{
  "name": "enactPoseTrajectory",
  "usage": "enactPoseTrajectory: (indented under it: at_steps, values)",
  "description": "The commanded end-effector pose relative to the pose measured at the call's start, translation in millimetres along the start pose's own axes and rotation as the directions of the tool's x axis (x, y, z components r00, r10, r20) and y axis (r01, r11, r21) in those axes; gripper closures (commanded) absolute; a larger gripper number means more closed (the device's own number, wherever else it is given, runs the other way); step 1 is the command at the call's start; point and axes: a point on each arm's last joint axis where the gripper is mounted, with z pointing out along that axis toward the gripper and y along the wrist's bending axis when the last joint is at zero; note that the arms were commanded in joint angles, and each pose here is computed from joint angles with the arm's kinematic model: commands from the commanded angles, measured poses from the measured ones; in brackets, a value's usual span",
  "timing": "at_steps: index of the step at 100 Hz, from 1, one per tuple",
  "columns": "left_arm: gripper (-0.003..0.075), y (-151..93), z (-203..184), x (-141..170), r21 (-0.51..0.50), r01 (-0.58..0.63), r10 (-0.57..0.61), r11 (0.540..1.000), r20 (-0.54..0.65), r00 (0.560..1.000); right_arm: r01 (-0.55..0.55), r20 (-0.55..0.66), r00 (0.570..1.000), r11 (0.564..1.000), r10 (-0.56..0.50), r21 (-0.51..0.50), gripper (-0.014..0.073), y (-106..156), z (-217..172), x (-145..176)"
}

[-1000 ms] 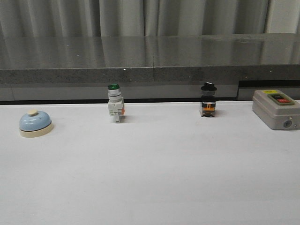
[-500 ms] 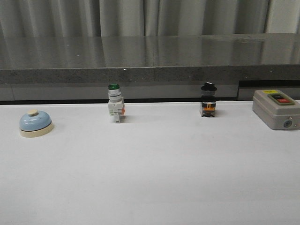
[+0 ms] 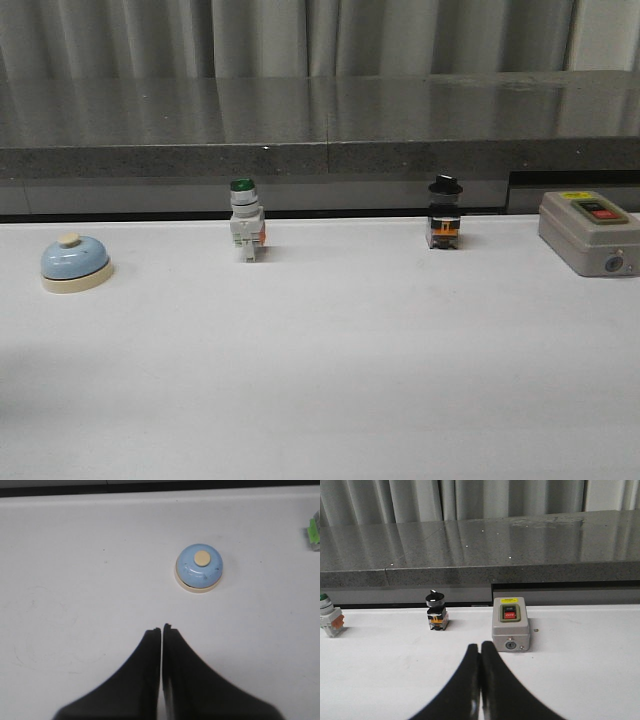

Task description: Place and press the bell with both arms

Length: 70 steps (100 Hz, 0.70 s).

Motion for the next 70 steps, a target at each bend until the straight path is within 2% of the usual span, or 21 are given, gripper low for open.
enactPoseTrajectory:
  at_steps: [1,8,13,20,32,53,70]
  values:
    - [0.0572,-0.3,-9.4,-14.6,0.008,0.022,-0.023,1.000,0.091,0.996,0.002,0.121,0.993,1.000,-0.002,-0.003,0.0655,0.7,-2.8,-14.1]
    - [0.0374,-0.3,-9.5,-15.0,0.008,0.022,-0.023,1.000,0.093,0.995,0.002,0.121,0.993,1.000,-0.002,-0.003,0.0655,0.7,-2.8,-14.1]
    - [0.0184,-0.2,-9.6,-15.5,0.008,0.022,-0.023,1.000,0.099,0.995,0.002,0.121,0.993,1.000,-0.002,-0.003,0.0655,0.7,-2.8,-14.1]
    - [-0.0005,-0.2,-8.9,-16.6,0.008,0.022,-0.023,1.000,0.109,0.994,0.002,0.121,0.993,1.000,-0.002,-0.003,0.0655,0.7,-2.8,-14.1]
    - [0.0074,-0.6,-7.2,-18.4,0.013,0.030,-0.031,0.999,0.108,0.994,0.002,0.121,0.993,1.000,-0.002,-0.003,0.0655,0.7,-2.8,-14.1]
    - [0.0076,-3.8,4.1,-39.4,0.039,0.048,-0.052,0.998,0.110,0.993,0.002,0.121,0.993,1.000,-0.002,-0.003,0.0655,0.7,-2.8,-14.1]
    - [0.0076,-23.9,32.0,-62.1,0.083,-0.008,0.001,0.997,0.076,0.997,0.002,0.121,0.993,1.000,-0.002,-0.003,0.0655,0.7,-2.8,-14.1]
